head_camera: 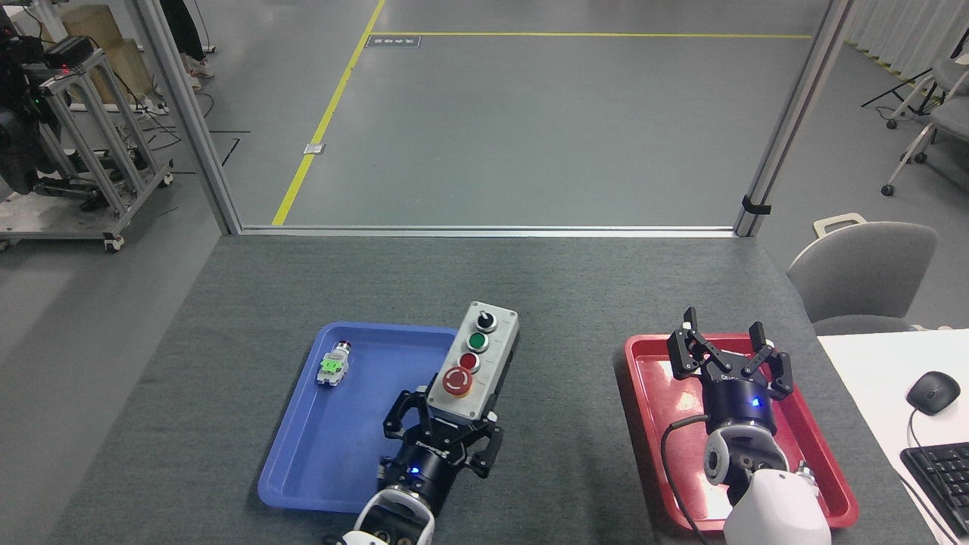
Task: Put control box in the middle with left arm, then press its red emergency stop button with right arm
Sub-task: 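Lift the control box off the blue tray and carry it toward the robot, then set the control box down between the trays and release the left gripper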
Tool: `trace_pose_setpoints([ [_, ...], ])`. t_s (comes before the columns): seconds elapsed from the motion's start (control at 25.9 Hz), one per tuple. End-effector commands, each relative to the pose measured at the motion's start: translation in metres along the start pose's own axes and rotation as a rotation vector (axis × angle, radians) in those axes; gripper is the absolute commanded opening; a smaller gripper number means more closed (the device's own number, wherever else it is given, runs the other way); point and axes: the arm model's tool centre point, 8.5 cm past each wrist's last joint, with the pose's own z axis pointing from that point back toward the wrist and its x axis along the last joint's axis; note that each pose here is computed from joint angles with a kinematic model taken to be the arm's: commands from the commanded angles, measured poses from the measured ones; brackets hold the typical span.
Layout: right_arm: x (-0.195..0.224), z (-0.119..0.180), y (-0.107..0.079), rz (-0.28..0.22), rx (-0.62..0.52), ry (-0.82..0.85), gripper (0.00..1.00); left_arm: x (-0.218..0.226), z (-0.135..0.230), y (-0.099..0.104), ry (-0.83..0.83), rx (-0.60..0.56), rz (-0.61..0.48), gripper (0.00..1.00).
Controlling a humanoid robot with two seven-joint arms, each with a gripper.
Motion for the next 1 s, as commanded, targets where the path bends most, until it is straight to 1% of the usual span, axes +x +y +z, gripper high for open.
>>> trace_pose_setpoints([
  [0.0,-0.001,0.0,-0.001,0.002,-0.006,0.002,1.0,0.059,0.0,-0.006,-0.076,-0.067,0.012,0.0],
  [0.08,-0.004,0.0,-0.002,0.006,-0.007,0.006,1.0,0.077,0.006,-0.022,-0.122,-0.125,-0.011,0.0],
  [0.12,-0.004,0.0,-0.002,0.006,-0.007,0.006,1.0,0.092,0.011,-0.026,-0.167,-0.14,-0.029,0.0],
  [0.19,-0.005,0.0,-0.002,0.01,-0.008,0.005,1.0,0.108,0.019,-0.037,-0.216,-0.174,-0.061,0.0],
  [0.27,-0.004,0.0,-0.001,0.008,-0.007,0.007,1.0,0.11,0.021,-0.05,-0.218,-0.215,-0.096,0.0],
  [0.39,-0.004,0.001,-0.001,0.008,-0.006,0.005,1.0,0.111,0.018,-0.059,-0.239,-0.242,-0.144,0.0],
  [0.42,-0.004,0.001,0.0,0.007,-0.006,0.007,1.0,0.109,0.016,-0.059,-0.239,-0.245,-0.153,0.0],
  [0.5,-0.005,0.001,-0.001,0.008,-0.008,0.005,1.0,0.105,0.008,-0.055,-0.236,-0.241,-0.166,0.0],
  [0.54,-0.003,0.001,0.0,-0.001,-0.007,0.009,1.0,0.104,0.005,-0.053,-0.235,-0.243,-0.171,0.0],
  [0.62,-0.011,0.0,-0.003,-0.033,-0.015,0.034,1.0,0.101,-0.004,-0.047,-0.236,-0.252,-0.187,0.0],
  [0.73,-0.026,0.0,-0.007,-0.097,-0.03,0.082,1.0,0.097,-0.015,-0.037,-0.238,-0.252,-0.207,0.0],
  [0.81,-0.027,0.0,-0.007,-0.115,-0.032,0.087,1.0,0.096,-0.019,-0.034,-0.237,-0.248,-0.212,0.0],
  [0.85,-0.026,0.0,-0.007,-0.116,-0.031,0.088,1.0,0.095,-0.019,-0.036,-0.236,-0.255,-0.213,0.0],
  [0.89,-0.026,0.0,-0.006,-0.118,-0.031,0.088,1.0,0.094,-0.018,-0.038,-0.233,-0.262,-0.215,0.05],
  [0.93,-0.027,0.0,-0.006,-0.116,-0.03,0.09,1.0,0.094,-0.018,-0.038,-0.231,-0.264,-0.213,0.16],
  [0.97,-0.027,0.0,-0.007,-0.115,-0.03,0.09,1.0,0.093,-0.018,-0.039,-0.229,-0.267,-0.215,0.32],
])
